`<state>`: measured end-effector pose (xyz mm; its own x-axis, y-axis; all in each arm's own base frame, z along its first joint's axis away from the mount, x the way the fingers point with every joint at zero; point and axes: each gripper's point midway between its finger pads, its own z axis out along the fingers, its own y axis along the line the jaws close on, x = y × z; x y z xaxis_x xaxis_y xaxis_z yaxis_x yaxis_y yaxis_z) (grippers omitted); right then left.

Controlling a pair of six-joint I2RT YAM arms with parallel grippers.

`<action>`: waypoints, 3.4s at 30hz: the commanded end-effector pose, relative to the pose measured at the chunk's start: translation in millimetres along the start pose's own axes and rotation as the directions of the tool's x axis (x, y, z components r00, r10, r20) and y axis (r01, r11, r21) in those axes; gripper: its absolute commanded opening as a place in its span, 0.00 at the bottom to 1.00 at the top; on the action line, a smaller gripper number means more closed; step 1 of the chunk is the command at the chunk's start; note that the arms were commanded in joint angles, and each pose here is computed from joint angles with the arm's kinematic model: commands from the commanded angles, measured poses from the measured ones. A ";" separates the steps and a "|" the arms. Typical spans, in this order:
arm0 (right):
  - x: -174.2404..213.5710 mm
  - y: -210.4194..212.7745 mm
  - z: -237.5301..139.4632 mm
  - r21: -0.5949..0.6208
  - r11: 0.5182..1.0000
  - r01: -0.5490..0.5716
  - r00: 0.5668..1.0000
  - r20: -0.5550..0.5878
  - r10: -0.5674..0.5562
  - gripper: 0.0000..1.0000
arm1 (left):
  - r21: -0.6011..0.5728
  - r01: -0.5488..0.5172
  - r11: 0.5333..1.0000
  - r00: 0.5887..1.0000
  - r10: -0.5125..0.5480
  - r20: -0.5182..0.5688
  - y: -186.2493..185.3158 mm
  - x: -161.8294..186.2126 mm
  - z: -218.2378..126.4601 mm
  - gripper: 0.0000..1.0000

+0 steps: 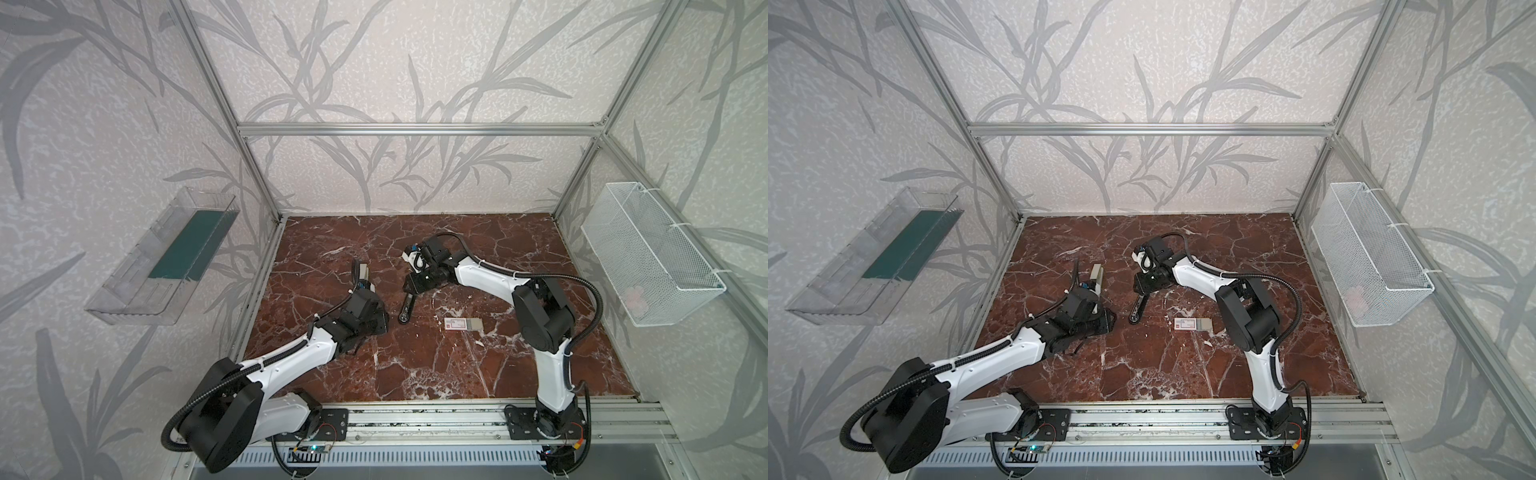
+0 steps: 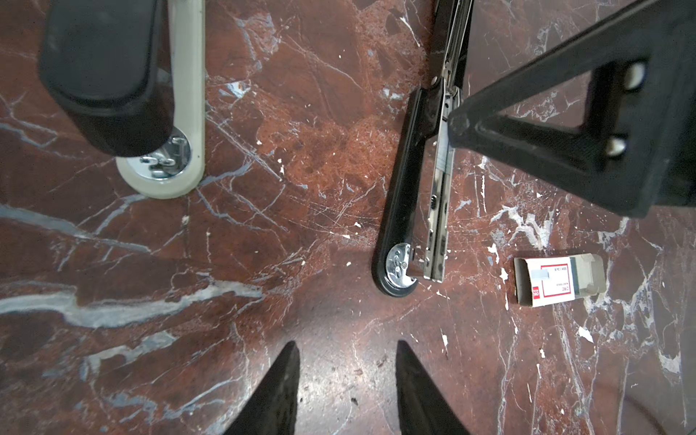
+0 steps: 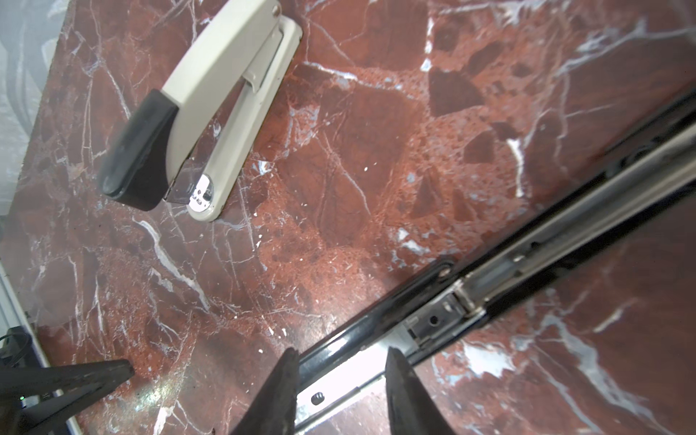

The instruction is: Load the staples into the stapler

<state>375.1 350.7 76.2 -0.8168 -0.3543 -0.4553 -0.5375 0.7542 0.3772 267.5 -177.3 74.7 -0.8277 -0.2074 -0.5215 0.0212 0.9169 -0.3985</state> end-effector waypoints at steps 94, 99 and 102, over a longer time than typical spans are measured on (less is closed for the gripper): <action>-3.7 -31.6 -64.4 -0.029 0.993 -0.114 0.990 0.079 0.116 0.43 | 0.164 -0.070 0.984 0.996 0.076 -0.035 -42.2 21.2 17.7 0.47; -4.5 -44.7 -59.5 -0.022 0.990 -0.139 0.987 0.080 0.141 0.42 | 0.109 -0.110 0.988 0.992 0.116 -0.050 -41.5 22.1 32.5 0.47; -1.9 -48.3 -55.3 -0.023 0.988 -0.151 0.985 0.075 0.152 0.42 | 0.056 -0.129 0.990 0.990 0.132 -0.055 -34.6 21.4 38.4 0.47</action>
<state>389.9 279.4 109.4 -0.8652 -0.2024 -0.4587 -0.4175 0.7975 0.4355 259.8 -230.2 45.2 -0.8686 -0.0762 -0.4896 0.1611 0.8910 -0.4245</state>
